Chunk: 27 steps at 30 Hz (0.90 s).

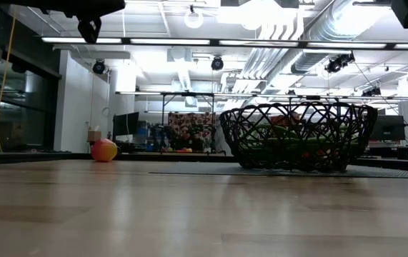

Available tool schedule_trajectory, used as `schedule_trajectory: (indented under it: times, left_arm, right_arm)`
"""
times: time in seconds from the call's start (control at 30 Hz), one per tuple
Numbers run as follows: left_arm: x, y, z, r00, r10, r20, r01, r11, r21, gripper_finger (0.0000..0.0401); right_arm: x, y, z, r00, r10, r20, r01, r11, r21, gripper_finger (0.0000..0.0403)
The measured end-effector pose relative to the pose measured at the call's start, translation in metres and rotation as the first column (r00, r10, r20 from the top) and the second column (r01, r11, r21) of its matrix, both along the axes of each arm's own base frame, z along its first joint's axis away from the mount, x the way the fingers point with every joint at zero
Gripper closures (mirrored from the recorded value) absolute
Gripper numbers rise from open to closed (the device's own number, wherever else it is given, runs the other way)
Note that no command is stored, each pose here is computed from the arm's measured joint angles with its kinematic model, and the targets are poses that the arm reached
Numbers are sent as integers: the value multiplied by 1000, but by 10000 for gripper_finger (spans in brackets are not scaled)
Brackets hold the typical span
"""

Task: Build produce basket
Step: Put the mangosteen into the wire basket

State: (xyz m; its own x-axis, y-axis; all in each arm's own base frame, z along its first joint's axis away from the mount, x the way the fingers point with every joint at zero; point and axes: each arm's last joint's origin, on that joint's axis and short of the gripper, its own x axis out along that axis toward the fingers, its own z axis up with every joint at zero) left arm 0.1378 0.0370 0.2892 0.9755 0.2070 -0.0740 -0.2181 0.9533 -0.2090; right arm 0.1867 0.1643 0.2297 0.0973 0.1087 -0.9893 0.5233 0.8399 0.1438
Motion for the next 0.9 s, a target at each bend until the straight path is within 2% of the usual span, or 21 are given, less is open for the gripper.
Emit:
schedule_trajectory:
  times: [0.1,0.2,0.33,0.43,0.6,0.9]
  left_arm:
    - [0,0,0,1000,3,0,-3,1000,0,401]
    - [0,0,0,1000,3,0,-3,1000,0,401]
    - [0,0,0,1000,3,0,-3,1000,0,401]
    - [0,0,0,1000,3,0,-3,1000,0,401]
    - [0,0,0,1000,7,0,-7,1000,1,401]
    - [0,1,0,1000,26,3,-26,1000,0,401]
  right_arm:
    - [2,-3,0,1000,6,-7,-6,1000,0,155]
    - [1,-9,-1,998,23,-54,-23,1000,-8,120]
    - [3,-19,-1,996,-18,-86,13,998,-58,64]
    - [3,-21,-1,994,-63,-89,57,996,-66,41]
    - [3,-21,-3,994,-41,-102,35,998,-53,32]
    - [-3,-33,-35,976,-113,-189,107,993,-42,31]
